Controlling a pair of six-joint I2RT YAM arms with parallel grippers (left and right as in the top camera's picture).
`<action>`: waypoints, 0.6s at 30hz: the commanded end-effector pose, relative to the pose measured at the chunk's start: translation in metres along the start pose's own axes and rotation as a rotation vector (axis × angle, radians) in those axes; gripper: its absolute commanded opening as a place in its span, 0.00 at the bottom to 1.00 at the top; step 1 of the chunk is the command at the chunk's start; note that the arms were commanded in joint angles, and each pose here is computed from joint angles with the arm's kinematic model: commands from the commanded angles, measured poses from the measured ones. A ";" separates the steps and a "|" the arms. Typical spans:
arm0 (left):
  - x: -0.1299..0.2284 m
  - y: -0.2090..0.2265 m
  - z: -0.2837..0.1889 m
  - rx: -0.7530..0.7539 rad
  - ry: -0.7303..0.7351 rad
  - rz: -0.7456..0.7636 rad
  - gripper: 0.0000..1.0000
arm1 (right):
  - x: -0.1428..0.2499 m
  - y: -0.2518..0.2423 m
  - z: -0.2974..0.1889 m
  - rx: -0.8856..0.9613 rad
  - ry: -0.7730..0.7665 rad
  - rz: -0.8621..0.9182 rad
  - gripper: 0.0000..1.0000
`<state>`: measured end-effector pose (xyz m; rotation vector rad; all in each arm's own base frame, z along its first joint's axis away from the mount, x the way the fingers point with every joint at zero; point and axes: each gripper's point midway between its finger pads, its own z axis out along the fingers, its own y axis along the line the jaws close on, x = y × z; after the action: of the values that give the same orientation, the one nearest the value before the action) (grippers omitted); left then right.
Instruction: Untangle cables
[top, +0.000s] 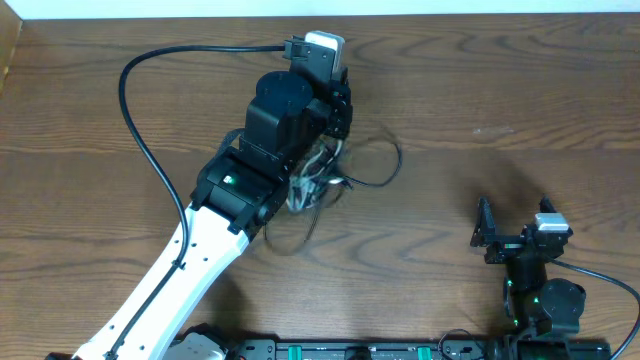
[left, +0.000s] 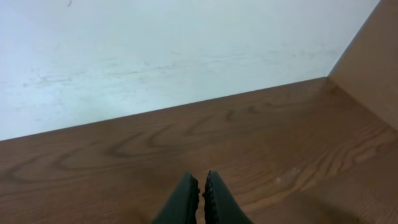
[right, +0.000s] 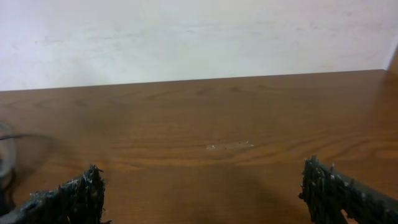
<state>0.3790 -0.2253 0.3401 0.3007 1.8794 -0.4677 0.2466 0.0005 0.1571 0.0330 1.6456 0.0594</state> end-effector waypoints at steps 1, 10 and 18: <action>-0.013 0.000 -0.008 -0.003 -0.034 -0.014 0.08 | 0.000 0.001 0.000 -0.001 -0.003 -0.016 0.99; -0.010 0.000 -0.008 -0.006 -0.020 -0.012 0.08 | 0.000 0.000 0.000 0.000 -0.003 -0.057 0.99; -0.005 0.001 -0.008 -0.010 -0.003 -0.011 0.08 | 0.000 0.000 0.000 0.000 -0.003 -0.057 0.99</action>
<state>0.3775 -0.2243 0.3345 0.3037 1.9032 -0.4612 0.2466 0.0005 0.1572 -0.0010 1.6453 0.0279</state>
